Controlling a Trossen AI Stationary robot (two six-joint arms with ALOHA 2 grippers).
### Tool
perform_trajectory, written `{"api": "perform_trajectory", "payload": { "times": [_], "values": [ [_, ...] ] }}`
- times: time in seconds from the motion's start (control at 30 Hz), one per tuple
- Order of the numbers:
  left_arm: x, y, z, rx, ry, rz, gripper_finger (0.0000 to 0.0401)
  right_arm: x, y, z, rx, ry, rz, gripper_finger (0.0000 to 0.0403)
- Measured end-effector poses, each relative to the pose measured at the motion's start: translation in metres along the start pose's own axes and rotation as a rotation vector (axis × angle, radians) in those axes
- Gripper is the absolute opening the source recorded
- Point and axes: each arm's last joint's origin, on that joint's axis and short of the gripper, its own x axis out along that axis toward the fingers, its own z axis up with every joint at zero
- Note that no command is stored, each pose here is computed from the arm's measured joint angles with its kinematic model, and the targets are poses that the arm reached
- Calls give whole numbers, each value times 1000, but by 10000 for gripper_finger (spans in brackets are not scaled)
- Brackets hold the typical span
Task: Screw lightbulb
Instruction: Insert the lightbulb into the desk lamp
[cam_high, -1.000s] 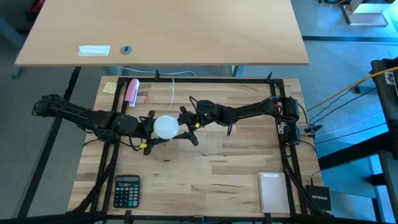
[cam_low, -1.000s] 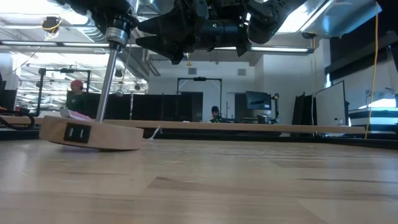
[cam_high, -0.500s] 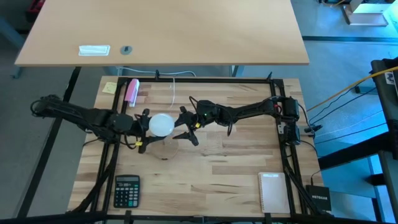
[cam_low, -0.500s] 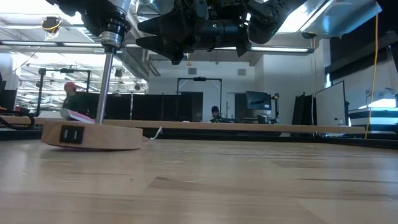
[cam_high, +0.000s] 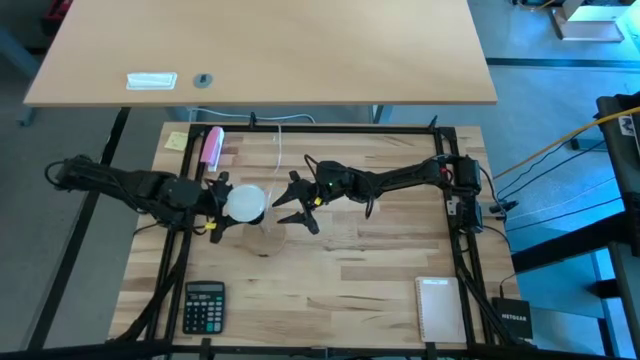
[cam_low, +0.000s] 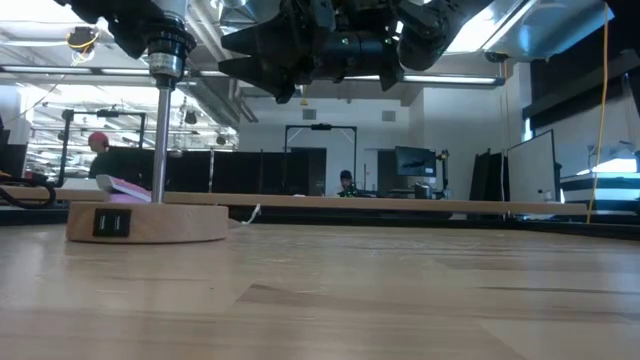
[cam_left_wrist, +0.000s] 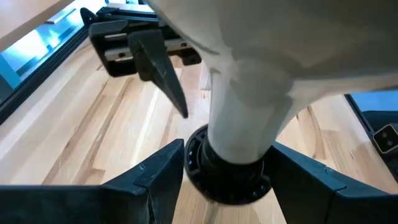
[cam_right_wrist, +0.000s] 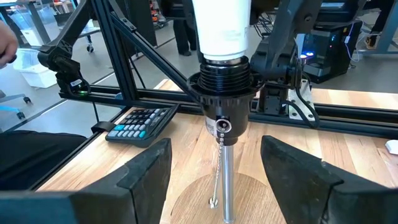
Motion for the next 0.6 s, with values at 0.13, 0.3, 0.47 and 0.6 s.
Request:
{"api": "perform_trajectory", "payload": {
  "times": [0.13,0.3,0.47,0.6],
  "values": [
    [-5,2,-3,-9,13,3,212,0,0,0,0,0,0,248],
    [-6,3,-6,-54,46,11,212,0,0,0,0,-1,0,248],
    [-7,3,-8,-98,77,-11,212,0,0,0,-1,-1,0,248],
    [-13,3,-9,-147,88,-52,212,0,0,0,0,-1,0,248]
  ]
}}
